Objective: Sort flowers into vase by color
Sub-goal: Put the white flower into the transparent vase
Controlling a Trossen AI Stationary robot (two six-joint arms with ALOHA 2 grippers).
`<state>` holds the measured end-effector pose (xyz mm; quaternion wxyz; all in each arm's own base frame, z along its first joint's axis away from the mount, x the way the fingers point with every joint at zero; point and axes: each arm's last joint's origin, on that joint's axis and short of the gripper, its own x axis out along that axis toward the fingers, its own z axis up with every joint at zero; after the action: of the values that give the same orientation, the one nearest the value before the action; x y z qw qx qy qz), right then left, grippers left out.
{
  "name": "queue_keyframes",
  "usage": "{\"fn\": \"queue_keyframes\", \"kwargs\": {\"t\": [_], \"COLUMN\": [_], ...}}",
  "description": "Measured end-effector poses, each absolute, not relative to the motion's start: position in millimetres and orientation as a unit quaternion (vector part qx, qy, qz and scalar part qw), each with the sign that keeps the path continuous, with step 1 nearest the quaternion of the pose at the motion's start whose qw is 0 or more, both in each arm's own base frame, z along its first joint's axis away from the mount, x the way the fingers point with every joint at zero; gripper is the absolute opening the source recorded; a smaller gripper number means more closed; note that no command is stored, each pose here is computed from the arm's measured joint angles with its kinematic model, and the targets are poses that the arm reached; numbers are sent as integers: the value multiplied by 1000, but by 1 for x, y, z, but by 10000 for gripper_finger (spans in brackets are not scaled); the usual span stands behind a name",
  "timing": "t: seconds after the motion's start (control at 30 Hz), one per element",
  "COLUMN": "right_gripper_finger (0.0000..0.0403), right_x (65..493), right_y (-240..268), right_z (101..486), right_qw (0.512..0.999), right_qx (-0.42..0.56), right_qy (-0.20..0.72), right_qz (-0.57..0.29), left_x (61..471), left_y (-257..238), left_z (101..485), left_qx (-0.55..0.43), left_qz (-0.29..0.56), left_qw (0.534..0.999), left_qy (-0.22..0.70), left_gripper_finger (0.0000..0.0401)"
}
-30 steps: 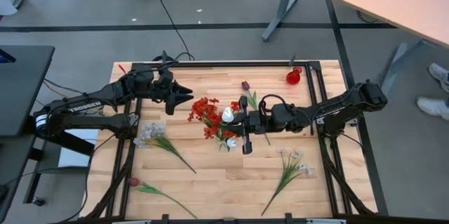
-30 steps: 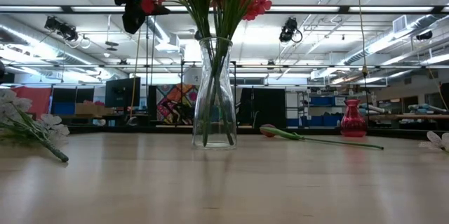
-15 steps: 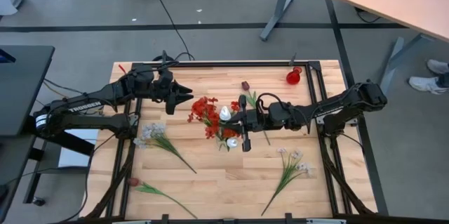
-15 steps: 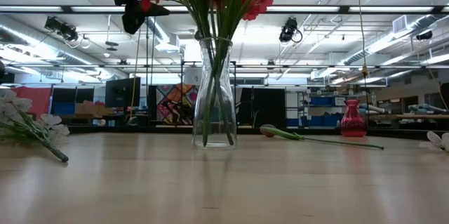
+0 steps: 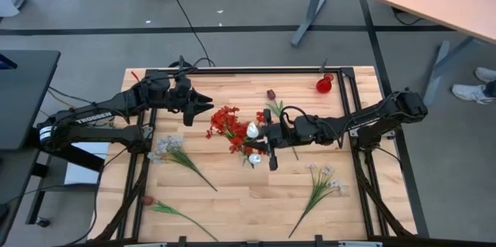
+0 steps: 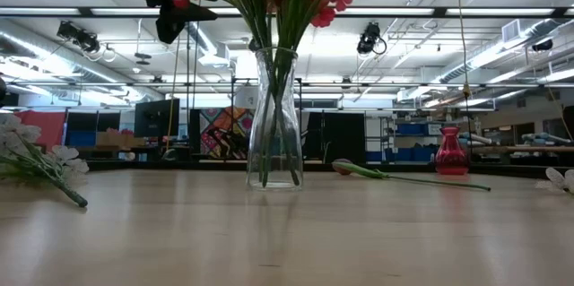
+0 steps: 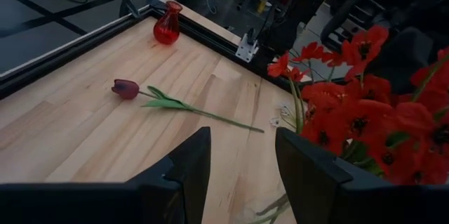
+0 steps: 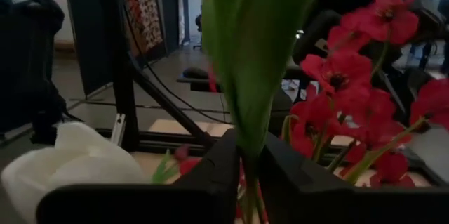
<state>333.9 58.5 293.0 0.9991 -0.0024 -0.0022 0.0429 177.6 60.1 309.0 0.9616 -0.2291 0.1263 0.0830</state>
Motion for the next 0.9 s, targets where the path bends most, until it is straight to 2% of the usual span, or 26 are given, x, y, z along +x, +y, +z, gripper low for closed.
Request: {"fn": "queue_keyframes", "kwargs": {"t": [0.27,0.53,0.9], "right_gripper_finger": [68,77,162], "right_x": [333,329,320], "right_y": [57,57,56], "right_z": [286,290,334], "right_qw": [998,998,999], "right_qx": [40,47,39], "right_qy": [39,38,5], "right_qz": [14,12,15], "left_x": [177,177,177], "left_y": [61,61,61], "left_z": [308,308,308], "left_qx": [-229,-229,-226], "left_qz": [93,93,95], "left_qw": [960,960,961], "left_qy": [129,129,128], "left_gripper_finger": [166,166,167]}}
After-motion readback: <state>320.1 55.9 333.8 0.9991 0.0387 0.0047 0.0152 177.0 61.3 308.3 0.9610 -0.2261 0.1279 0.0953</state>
